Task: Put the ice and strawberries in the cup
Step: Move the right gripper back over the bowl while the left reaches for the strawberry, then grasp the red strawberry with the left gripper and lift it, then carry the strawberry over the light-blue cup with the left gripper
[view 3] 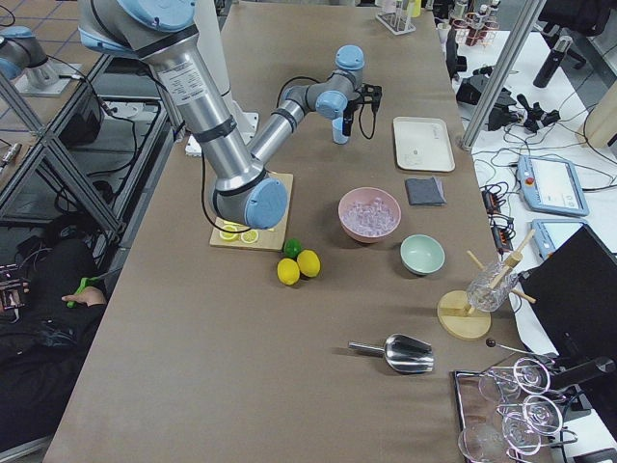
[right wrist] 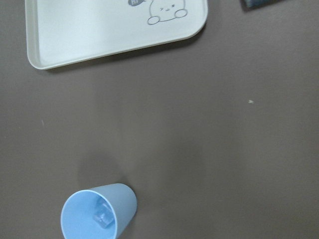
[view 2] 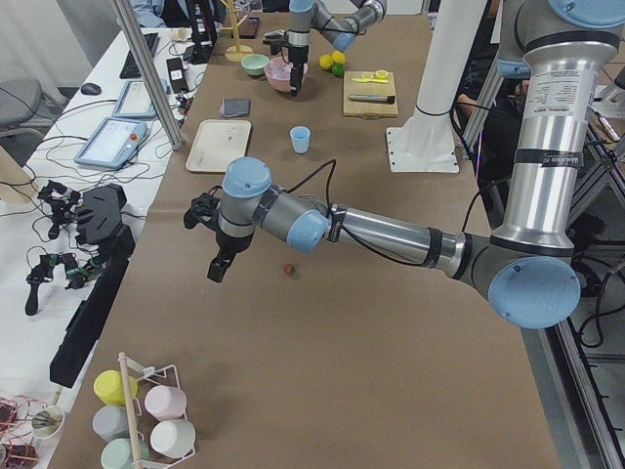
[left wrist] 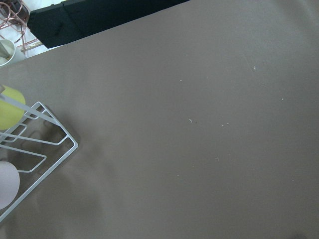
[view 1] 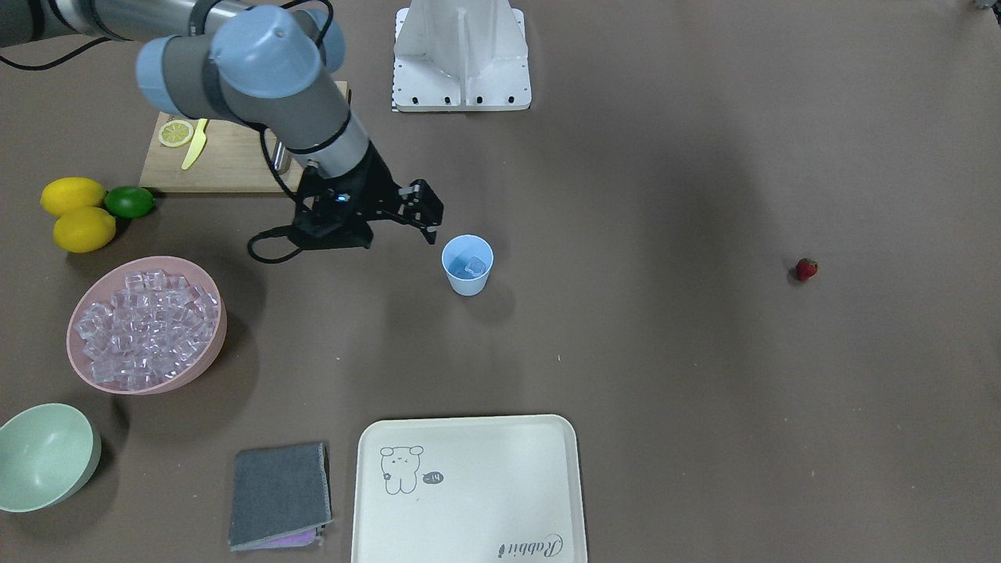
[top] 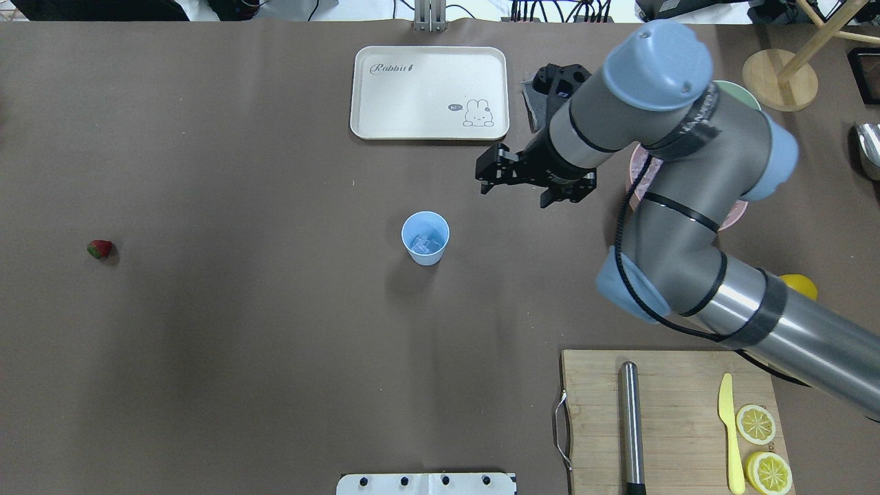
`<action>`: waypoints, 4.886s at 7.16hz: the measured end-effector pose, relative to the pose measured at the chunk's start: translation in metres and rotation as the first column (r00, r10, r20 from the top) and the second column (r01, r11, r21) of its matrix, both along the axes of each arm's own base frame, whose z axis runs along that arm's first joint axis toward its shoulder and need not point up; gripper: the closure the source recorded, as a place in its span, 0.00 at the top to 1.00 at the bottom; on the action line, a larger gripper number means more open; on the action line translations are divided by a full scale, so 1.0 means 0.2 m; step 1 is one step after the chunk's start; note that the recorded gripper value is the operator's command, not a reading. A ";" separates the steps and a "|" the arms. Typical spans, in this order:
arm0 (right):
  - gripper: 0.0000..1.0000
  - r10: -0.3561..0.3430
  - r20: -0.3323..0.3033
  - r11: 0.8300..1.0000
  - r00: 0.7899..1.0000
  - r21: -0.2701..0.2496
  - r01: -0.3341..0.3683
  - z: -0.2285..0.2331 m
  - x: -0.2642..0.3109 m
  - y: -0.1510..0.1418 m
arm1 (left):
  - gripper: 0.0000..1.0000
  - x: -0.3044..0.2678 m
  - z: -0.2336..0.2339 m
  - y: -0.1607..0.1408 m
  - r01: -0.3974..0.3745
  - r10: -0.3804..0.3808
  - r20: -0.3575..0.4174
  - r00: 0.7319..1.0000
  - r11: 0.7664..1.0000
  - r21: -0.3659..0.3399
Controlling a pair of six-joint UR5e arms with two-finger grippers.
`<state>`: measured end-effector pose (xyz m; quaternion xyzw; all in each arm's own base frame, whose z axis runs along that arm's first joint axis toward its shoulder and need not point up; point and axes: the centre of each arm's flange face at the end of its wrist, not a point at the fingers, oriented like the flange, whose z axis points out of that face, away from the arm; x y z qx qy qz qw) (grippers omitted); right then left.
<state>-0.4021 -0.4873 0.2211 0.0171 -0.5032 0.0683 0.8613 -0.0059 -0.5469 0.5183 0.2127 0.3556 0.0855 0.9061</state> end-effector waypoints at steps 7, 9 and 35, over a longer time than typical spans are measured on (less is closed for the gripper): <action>0.99 0.039 -0.074 0.998 0.997 0.056 -0.035 0.38 0.45 -0.05 | 0.98 0.80 0.20 0.36 -0.048 0.037 -0.161 0.986 0.997 -0.063; 0.99 0.043 -0.077 0.998 0.996 0.056 -0.039 0.38 0.46 -0.05 | 0.98 1.04 0.30 0.43 -0.040 0.031 -0.158 0.987 0.998 -0.053; 0.99 0.071 -0.090 0.997 0.993 0.046 -0.067 0.42 0.51 -0.10 | 0.00 2.74 -1.83 0.42 0.129 -0.240 -0.391 0.888 0.949 -0.288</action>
